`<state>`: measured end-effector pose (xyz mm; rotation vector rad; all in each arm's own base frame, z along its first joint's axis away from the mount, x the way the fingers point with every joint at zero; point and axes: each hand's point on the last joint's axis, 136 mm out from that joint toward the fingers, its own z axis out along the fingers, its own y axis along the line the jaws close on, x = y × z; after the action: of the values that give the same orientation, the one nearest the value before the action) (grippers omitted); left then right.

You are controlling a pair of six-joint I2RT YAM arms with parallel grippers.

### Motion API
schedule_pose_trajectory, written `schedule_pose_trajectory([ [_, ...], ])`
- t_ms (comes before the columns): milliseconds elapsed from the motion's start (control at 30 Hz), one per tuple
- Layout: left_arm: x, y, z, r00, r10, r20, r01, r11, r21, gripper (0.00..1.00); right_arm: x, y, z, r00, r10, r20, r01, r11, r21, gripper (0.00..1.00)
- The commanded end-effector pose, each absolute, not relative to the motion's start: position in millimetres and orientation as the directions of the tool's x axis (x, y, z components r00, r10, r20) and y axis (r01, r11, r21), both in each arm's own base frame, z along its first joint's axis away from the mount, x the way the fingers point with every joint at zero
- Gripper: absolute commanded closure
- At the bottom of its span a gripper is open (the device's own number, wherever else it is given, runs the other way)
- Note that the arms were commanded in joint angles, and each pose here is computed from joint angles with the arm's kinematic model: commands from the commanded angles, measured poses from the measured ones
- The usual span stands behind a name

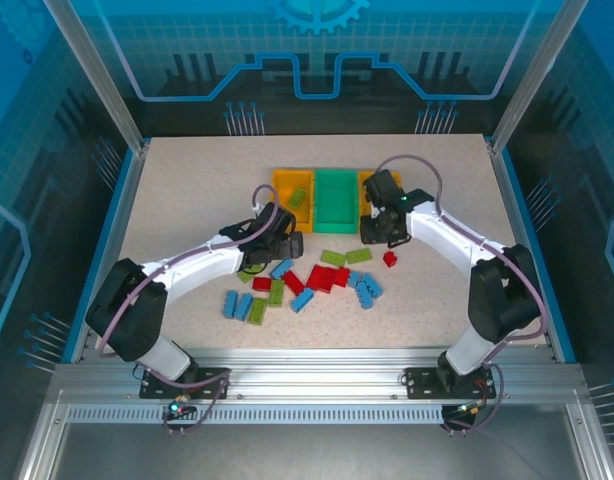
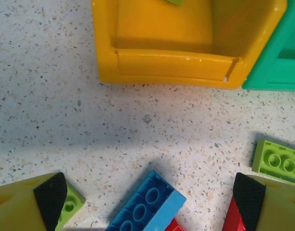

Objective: Sort the legos into containers by color

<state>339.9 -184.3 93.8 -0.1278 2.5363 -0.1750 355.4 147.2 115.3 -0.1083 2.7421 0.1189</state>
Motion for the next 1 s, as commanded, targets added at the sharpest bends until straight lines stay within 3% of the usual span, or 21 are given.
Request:
schedule_pose_trajectory([
  [0, 332, -182, 97, -0.819, -0.102, -0.565, -0.04, 0.992, -0.122, 0.06, 387, 128, 137, -0.884, -0.015, -0.468, -0.047, 0.997, 0.056, 0.66],
  [233, 319, -192, 90, -0.84, -0.043, -0.541, 0.013, 0.995, -0.098, 0.06, 441, 111, 114, -0.889, 0.04, -0.456, 0.007, 0.997, 0.072, 0.67],
  [433, 306, -206, 83, -0.853, 0.021, -0.522, 0.078, 0.993, -0.087, 0.06, 459, 113, 94, -0.906, 0.046, -0.421, 0.008, 0.996, 0.092, 0.66],
  [767, 304, -216, 76, -0.86, 0.055, -0.507, 0.102, 0.993, -0.067, 0.07, 450, 114, 85, -0.918, 0.03, -0.396, -0.007, 0.996, 0.093, 0.44],
  [967, 309, -218, 77, -0.866, 0.06, -0.496, 0.098, 0.994, -0.051, 0.07, 440, 114, 95, -0.91, 0.021, -0.415, -0.022, 0.995, 0.098, 0.39],
])
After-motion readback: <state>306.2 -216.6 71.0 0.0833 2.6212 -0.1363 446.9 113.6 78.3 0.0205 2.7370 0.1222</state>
